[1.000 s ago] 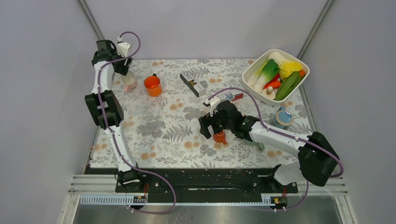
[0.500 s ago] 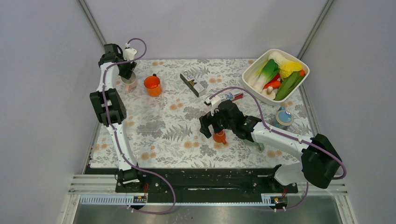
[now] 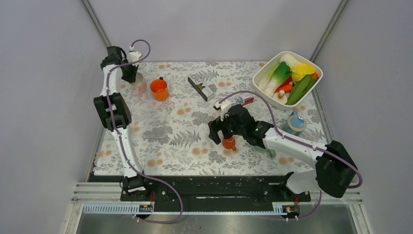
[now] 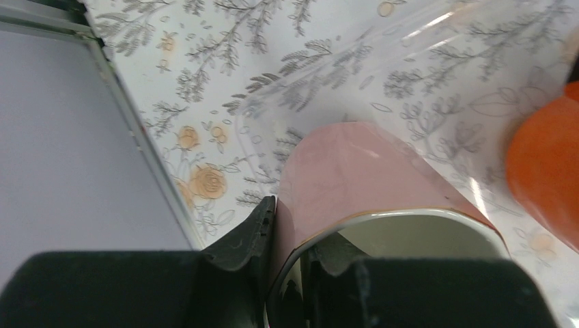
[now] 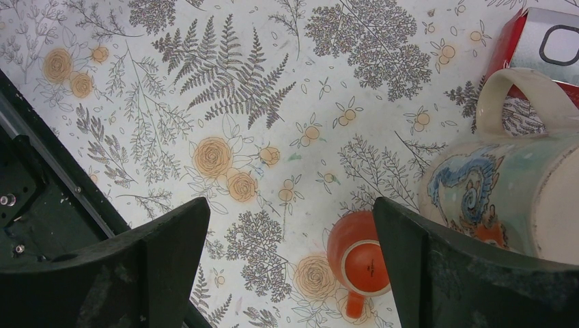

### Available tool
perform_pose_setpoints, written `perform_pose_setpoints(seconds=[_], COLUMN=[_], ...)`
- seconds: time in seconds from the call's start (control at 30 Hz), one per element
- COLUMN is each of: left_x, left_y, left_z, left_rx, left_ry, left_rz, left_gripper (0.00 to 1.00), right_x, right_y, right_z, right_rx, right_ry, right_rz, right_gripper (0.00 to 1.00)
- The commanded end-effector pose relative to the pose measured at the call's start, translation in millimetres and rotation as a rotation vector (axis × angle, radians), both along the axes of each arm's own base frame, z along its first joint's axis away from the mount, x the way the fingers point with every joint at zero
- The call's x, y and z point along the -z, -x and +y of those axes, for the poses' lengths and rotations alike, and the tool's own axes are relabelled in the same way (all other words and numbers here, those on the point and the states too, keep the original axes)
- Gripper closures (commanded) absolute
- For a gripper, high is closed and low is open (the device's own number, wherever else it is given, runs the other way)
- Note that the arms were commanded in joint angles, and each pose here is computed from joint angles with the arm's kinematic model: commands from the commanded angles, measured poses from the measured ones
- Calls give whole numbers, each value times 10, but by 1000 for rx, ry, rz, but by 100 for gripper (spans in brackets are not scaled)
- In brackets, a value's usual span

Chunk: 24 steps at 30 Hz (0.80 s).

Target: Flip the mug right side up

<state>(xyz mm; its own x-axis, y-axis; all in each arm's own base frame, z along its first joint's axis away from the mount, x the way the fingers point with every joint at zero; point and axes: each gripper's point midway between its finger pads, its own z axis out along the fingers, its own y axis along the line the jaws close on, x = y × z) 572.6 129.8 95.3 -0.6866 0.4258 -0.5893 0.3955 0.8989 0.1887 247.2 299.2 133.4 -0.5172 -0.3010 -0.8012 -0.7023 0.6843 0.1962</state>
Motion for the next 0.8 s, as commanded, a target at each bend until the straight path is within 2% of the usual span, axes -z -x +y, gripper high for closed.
perform_pose_setpoints(seconds=[0.0,0.33,0.37,0.47,0.5,0.63,0.77], left_x=[-439,-162,-137,-185,-242,-560,-805], left_y=[-176,-230,-242,-285,-303,-337,-326], left_z=[-128,46,68,150,164,124,118], left_rx=[14,-28,-35,-61,-69,-72,-64], left_ry=[80,10,1,-27,-29,-6,-20], left_rz=[-106,-65,-64,-89,-108,-184,-234], left_gripper=[100,100,95,50,42,26,18], right_x=[-95,-39,-44,-33,-39,-31,-31], right_y=[-13,-8,-12,-9,-7,2,-1], right_z=[-2,8,16,17,17,12,21], right_rx=[8,2,1,0,0,-1,-1], right_ry=[-27,-15,-16,-15,-17,-16,-18], right_rz=[-9,6,5,9,8,10,13], right_gripper=[0,2,1,2,1,1,1])
